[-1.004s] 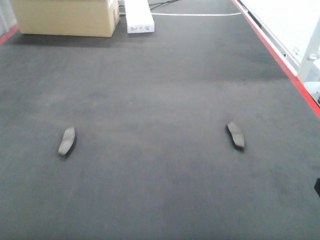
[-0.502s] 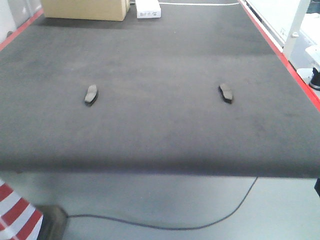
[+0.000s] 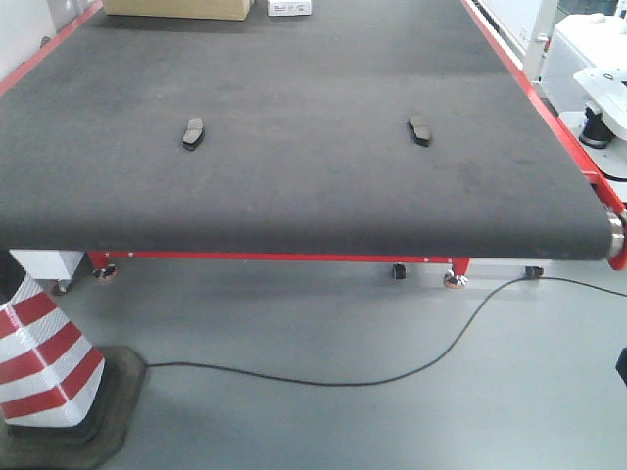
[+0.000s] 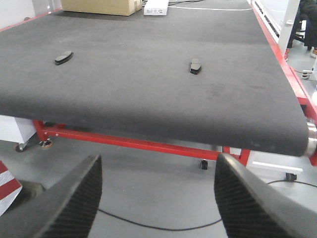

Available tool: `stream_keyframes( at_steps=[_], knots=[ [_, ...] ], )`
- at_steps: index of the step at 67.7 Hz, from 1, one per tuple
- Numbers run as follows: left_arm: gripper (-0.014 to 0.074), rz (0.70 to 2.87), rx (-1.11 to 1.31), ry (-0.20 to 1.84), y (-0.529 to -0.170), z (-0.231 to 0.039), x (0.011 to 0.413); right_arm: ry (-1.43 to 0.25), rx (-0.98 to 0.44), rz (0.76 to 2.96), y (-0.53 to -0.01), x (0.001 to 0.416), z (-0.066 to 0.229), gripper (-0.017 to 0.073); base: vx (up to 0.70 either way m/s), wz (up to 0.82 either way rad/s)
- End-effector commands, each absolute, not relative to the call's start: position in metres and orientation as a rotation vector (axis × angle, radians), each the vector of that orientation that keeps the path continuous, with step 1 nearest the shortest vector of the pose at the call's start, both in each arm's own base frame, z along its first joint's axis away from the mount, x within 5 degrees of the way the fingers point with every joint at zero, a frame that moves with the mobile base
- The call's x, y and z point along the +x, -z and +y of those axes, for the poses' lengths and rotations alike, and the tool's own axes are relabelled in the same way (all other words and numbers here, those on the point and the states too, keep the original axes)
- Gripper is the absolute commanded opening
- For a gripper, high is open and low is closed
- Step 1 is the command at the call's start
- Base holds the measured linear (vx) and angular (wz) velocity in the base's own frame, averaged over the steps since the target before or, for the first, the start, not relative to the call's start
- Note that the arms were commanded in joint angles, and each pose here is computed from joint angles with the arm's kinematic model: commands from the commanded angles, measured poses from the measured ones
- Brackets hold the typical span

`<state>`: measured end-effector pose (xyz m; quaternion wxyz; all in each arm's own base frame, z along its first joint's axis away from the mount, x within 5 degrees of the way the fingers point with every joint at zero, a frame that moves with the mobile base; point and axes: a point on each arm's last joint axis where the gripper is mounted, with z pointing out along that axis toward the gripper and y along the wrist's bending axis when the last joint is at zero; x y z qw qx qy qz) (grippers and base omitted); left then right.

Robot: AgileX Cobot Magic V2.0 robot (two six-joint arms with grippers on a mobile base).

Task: Move and align brake pads A on conveyor
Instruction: 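Turn the base away from the conveyor toward the yellow floor line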

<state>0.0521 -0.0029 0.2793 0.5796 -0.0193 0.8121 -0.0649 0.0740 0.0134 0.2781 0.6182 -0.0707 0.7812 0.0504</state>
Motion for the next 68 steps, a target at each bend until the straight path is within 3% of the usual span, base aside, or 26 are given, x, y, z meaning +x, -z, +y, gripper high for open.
stream_keyframes(
  at_steps=[1,35,68],
  knots=[
    [0.0451,1.819,-0.04,0.17,-0.2922,-0.0038,0.0537,-0.107,-0.156,1.714,-0.2927,0.0761,0.0129,0.0468,-0.29,-0.03],
    [0.0451,1.819,-0.041,0.169,-0.2922,-0.0038,0.0538,-0.105,-0.157,1.714,-0.2927,0.0761,0.0129,0.0468,-0.18,-0.18],
    [0.0451,1.819,-0.041,0.169,-0.2922,-0.0038,0.0538,-0.103,-0.158,1.713,-0.2928,0.0761,0.0128,0.0468,-0.16,-0.84]
  ],
)
